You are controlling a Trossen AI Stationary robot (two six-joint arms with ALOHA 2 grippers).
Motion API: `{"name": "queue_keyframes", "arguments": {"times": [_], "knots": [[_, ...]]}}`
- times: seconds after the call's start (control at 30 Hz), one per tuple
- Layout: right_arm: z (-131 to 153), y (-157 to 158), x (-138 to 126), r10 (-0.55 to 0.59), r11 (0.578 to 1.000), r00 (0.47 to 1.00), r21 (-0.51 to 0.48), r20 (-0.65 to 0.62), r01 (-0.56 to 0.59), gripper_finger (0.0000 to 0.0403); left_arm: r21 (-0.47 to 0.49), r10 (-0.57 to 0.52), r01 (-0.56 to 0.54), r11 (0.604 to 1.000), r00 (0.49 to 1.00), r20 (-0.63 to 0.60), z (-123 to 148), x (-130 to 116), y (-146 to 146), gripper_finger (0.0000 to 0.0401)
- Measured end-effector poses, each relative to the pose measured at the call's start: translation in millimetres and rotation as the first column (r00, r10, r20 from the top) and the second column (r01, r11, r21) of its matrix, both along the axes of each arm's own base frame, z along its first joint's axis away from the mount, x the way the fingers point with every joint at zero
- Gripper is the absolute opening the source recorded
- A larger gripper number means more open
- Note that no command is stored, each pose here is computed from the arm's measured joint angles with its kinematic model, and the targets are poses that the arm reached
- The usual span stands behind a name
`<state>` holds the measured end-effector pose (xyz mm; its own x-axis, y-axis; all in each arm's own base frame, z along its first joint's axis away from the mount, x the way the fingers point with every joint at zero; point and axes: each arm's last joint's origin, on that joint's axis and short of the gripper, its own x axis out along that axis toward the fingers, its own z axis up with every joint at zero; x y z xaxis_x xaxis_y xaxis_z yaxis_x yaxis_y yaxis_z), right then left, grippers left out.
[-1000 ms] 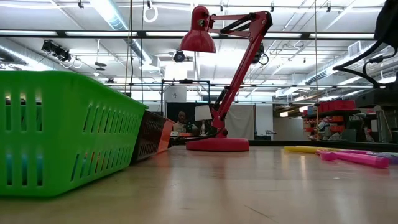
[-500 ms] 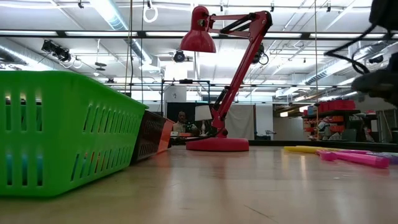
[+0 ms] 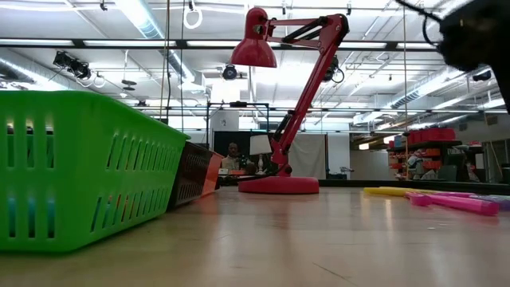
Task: Pick & Place Markers
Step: Put the blue pen into the black bin
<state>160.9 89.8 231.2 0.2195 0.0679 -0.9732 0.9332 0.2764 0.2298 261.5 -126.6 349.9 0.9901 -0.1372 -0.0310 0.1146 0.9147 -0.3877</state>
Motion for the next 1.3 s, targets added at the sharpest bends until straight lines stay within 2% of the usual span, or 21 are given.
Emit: {"name": "queue_keyframes", "arguments": {"times": [0.13,0.33,0.5,0.63,0.73,0.93,1.1,1.3], "knots": [[23,3,6,0.124,0.992,0.990,-0.006,0.075,-0.123,0.0020,0.000,0.009,-0.009,1.000,1.000,0.000,0,1,2,0.0238],[57,8,14,0.298,0.954,0.933,-0.035,0.201,-0.297,0.0020,-0.012,0.024,-0.024,1.000,1.000,-0.002,0,3,6,0.0238],[80,12,22,0.394,0.918,0.858,-0.093,0.329,-0.386,0.0020,-0.026,0.036,-0.036,0.999,0.999,-0.004,0,4,9,0.0238],[97,15,30,0.447,0.892,0.772,-0.164,0.451,-0.421,0.0020,-0.026,0.047,-0.047,0.999,0.999,-0.003,0,5,10,0.0238],[110,17,36,0.474,0.880,0.700,-0.245,0.535,-0.408,0.0020,-0.026,0.047,-0.047,0.999,0.999,-0.003,0,5,10,0.0238],[130,18,47,0.524,0.850,0.564,-0.433,0.638,-0.299,0.0020,-0.032,0.048,-0.048,0.998,0.999,-0.004,0,5,11,0.0238],[145,17,55,0.602,0.786,0.449,-0.590,0.660,-0.187,0.0019,-0.032,0.082,-0.083,0.996,0.997,-0.003,0,5,11,0.0238],[165,17,61,0.705,0.685,0.305,-0.727,0.641,-0.053,0.0017,-0.032,0.099,-0.099,0.995,0.995,-0.002,0,5,12,0.0238]]}}
